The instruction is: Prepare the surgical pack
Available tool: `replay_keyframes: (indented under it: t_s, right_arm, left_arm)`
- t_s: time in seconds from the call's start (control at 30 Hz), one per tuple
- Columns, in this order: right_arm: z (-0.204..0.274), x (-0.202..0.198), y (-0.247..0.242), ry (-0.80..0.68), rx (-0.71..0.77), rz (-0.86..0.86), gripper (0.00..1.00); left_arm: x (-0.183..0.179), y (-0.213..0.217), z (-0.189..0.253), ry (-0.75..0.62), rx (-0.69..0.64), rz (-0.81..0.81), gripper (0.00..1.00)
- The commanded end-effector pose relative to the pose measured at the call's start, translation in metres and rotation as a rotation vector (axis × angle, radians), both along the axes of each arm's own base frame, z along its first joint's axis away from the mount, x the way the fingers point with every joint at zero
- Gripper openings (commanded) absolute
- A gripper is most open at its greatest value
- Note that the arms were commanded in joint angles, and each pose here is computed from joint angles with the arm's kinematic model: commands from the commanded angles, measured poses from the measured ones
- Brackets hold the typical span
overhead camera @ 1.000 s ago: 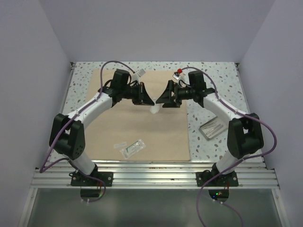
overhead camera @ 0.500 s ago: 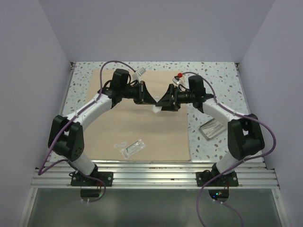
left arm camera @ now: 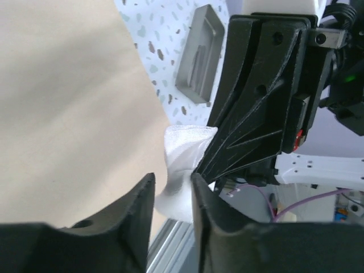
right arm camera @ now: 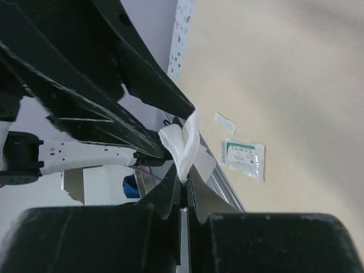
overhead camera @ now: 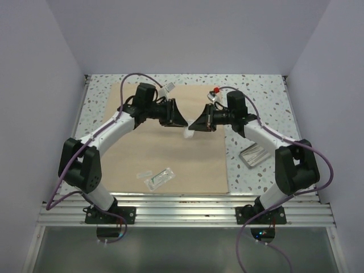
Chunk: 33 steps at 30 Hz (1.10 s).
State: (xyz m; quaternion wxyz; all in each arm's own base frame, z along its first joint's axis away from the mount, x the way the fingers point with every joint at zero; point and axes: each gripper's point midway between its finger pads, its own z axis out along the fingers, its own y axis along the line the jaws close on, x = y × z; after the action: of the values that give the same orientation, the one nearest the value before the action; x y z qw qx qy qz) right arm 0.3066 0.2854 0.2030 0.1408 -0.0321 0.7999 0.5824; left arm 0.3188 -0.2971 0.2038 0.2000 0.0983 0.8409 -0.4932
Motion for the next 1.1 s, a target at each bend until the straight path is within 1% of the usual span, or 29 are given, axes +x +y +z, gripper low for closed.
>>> replay_keyframes:
  t_s: [0.0,0.03,0.07,0.1,0.13,0.17,0.2,0.27,0.3,0.33,0.37,0.4,0.43,0.5,0.7,0.87,0.93,0.97,1.07]
  right_arm:
    - [-0.003,-0.005,-0.011,-0.006,-0.093,-0.030,0.00]
    - [-0.005,0.005,-0.019,-0.012,-0.129,-0.075,0.00]
    - [-0.012,0.003,-0.026,0.012,-0.159,-0.084,0.00]
    - [-0.013,0.010,-0.042,0.017,-0.176,-0.131,0.00]
    - [-0.017,0.014,-0.053,0.010,-0.204,-0.163,0.00]
    - [-0.024,0.012,-0.066,0.049,-0.238,-0.192,0.00]
    - [-0.023,0.018,-0.091,0.054,-0.251,-0.260,0.00]
    - [-0.029,0.022,-0.124,0.057,-0.300,-0.333,0.00]
    - [-0.033,0.017,-0.139,0.093,-0.316,-0.360,0.00]
    - [-0.035,0.020,-0.173,0.100,-0.332,-0.443,0.00]
    - [-0.039,0.019,-0.190,0.118,-0.343,-0.484,0.00]
    - [-0.048,0.016,-0.216,0.174,-0.375,-0.554,0.00]
    - [-0.056,0.013,-0.227,0.199,-0.404,-0.579,0.00]
    - [-0.070,0.009,-0.249,0.238,-0.417,-0.654,0.00]
    - [-0.096,0.004,-0.299,0.337,-0.405,-0.783,0.00]
    - [-0.110,0.002,-0.321,0.349,-0.421,-0.802,0.00]
    - [-0.120,0.000,-0.331,0.377,-0.413,-0.818,0.00]
    - [-0.122,0.003,-0.334,0.367,-0.397,-0.821,0.00]
    - [-0.134,0.008,-0.337,0.381,-0.384,-0.793,0.00]
  left_arm:
    - [0.020,0.015,0.001,-0.044,0.095,0.065,0.44]
    - [0.025,0.023,-0.003,-0.051,0.125,0.086,0.55]
    - [0.028,0.035,-0.012,-0.032,0.188,0.132,0.58]
    - [0.034,0.047,-0.017,-0.022,0.223,0.166,0.62]
    - [0.036,0.056,-0.025,-0.018,0.266,0.177,0.62]
    - [0.036,0.069,-0.035,0.005,0.325,0.209,0.63]
    - [0.039,0.080,-0.038,0.007,0.349,0.224,0.63]
    - [0.038,0.092,-0.046,0.017,0.380,0.242,0.63]
    - [0.039,0.096,-0.045,0.012,0.381,0.251,0.64]
    - [0.038,0.099,-0.044,0.001,0.382,0.255,0.63]
    - [0.038,0.100,-0.047,0.000,0.381,0.258,0.63]
    - [0.037,0.100,-0.046,-0.001,0.378,0.258,0.63]
    - [0.036,0.100,-0.047,0.001,0.375,0.255,0.63]
    - [0.032,0.099,-0.051,0.014,0.366,0.243,0.63]
    - [0.027,0.103,-0.054,0.016,0.372,0.236,0.63]
    - [0.023,0.105,-0.057,0.039,0.366,0.228,0.63]
    - [0.024,0.106,-0.056,0.036,0.367,0.229,0.63]
    - [0.024,0.105,-0.056,0.034,0.361,0.226,0.63]
    - [0.024,0.105,-0.058,0.039,0.351,0.221,0.63]
